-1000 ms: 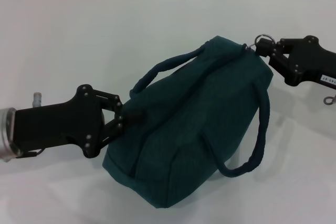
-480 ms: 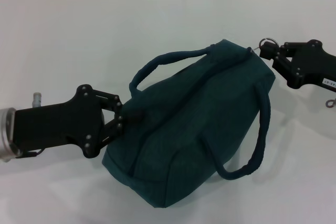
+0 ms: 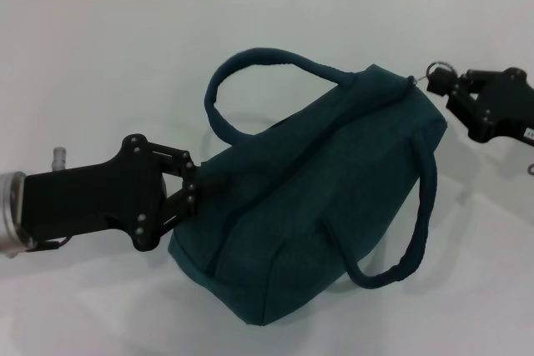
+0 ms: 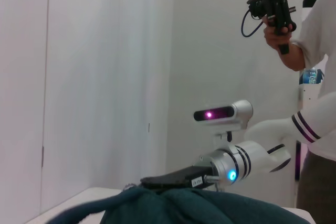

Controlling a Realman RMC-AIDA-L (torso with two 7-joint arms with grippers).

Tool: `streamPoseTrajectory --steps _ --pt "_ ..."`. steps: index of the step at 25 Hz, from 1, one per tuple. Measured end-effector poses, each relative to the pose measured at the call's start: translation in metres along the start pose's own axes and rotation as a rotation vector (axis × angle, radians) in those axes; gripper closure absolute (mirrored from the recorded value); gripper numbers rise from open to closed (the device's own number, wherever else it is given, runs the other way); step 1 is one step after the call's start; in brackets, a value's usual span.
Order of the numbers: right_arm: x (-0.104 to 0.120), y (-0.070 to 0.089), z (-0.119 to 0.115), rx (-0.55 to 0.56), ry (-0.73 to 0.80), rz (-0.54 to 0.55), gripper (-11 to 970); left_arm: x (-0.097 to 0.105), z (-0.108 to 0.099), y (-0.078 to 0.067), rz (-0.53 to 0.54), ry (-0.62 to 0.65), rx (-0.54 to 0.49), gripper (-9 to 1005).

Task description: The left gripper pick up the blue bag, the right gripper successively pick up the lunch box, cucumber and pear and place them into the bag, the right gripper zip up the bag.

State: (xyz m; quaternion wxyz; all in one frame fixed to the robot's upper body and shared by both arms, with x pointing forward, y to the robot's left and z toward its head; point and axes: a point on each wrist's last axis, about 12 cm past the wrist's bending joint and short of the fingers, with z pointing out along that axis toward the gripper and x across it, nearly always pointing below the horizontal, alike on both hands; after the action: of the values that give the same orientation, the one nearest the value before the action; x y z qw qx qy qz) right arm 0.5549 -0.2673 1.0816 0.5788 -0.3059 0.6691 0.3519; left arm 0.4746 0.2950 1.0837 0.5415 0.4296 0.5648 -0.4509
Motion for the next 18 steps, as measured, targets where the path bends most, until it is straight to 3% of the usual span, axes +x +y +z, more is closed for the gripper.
streamPoseTrajectory --steps 11,18 --pt "0.016 0.007 0.004 -0.027 0.082 0.014 953 -0.001 0.001 0.001 0.011 -0.022 -0.023 942" --pt "0.004 0.005 -0.008 -0.022 -0.028 0.029 953 0.001 0.001 0.000 0.005 -0.022 -0.025 945"
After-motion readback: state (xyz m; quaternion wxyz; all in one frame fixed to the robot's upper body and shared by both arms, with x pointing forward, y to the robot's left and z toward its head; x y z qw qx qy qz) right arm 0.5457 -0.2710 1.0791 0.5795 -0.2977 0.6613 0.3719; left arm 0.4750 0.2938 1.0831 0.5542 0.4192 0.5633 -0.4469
